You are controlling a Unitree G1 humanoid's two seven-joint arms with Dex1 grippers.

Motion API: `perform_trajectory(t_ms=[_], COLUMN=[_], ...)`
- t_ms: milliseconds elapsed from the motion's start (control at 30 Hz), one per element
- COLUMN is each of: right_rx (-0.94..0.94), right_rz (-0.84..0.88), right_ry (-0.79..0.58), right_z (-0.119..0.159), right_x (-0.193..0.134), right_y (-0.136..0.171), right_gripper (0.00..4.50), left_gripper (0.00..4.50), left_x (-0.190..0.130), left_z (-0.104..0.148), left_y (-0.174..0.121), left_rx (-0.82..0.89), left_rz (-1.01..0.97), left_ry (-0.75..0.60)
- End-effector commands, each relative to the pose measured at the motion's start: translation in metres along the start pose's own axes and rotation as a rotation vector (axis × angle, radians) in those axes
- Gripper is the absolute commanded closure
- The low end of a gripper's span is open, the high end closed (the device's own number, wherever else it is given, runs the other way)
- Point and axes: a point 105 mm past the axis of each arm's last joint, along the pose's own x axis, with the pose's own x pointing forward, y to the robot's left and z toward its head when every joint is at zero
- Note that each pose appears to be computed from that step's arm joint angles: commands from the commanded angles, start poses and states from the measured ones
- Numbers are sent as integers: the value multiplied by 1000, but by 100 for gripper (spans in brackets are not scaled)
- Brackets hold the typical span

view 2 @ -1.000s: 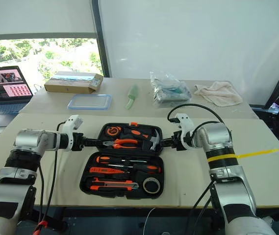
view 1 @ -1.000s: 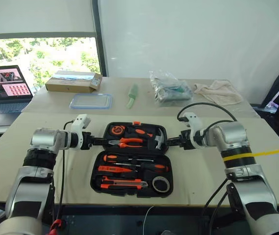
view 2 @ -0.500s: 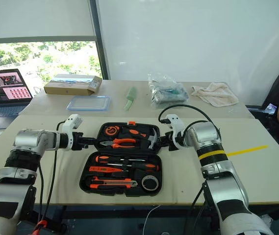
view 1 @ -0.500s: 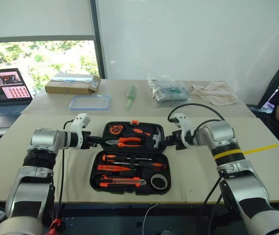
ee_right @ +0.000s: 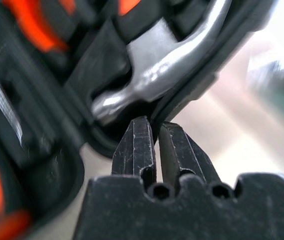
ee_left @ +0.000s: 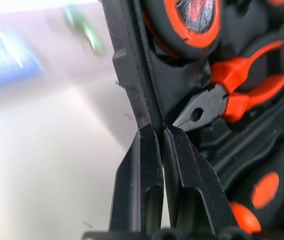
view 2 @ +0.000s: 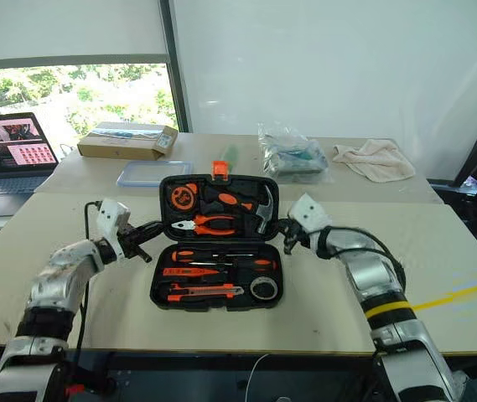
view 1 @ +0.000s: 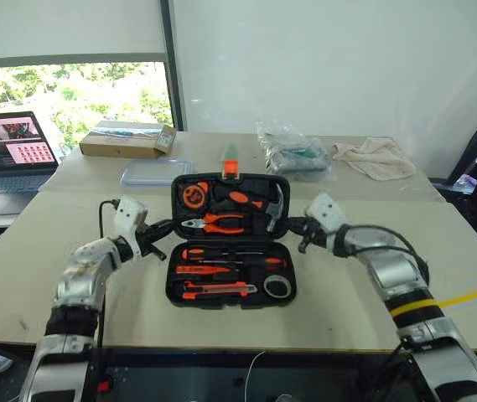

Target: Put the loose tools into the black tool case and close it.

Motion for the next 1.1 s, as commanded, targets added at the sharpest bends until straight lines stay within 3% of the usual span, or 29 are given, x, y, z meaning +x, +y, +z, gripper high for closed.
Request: perform_trajectory(t_ms=[33,233,367,400,500,633,767,833,933,1100], right_rx=[-306,-540,-560,-560,-575,-553,-435,-288,-100,110], right_rz=[-28,37,70,79,85,68,56,84,173,383], right_ry=[-45,-27,9,13,14,41,66,43,2,9], right_z=[1,-30,-52,-55,-57,-61,-61,-54,-37,-10], right_x=[-25,-49,-63,-64,-69,-74,-88,-99,-111,-124], right_y=[-2,28,40,41,41,34,23,29,49,102], right_gripper=[448,448,448,367,293,150,19,55,141,322], left_gripper=[450,450,450,378,299,158,156,156,231,426], left_x=[-25,-57,-73,-74,-81,-88,-86,-77,-64,-39], left_z=[15,-24,-46,-48,-53,-56,-50,-41,-28,-13], left_y=[-7,-33,-39,-39,-37,-24,0,7,11,6], left_rx=[368,674,686,687,626,555,428,295,159,83], left_rz=[7,-144,-232,-241,-292,-290,-207,-173,-154,-212], left_ry=[-82,11,84,91,130,180,205,178,139,146])
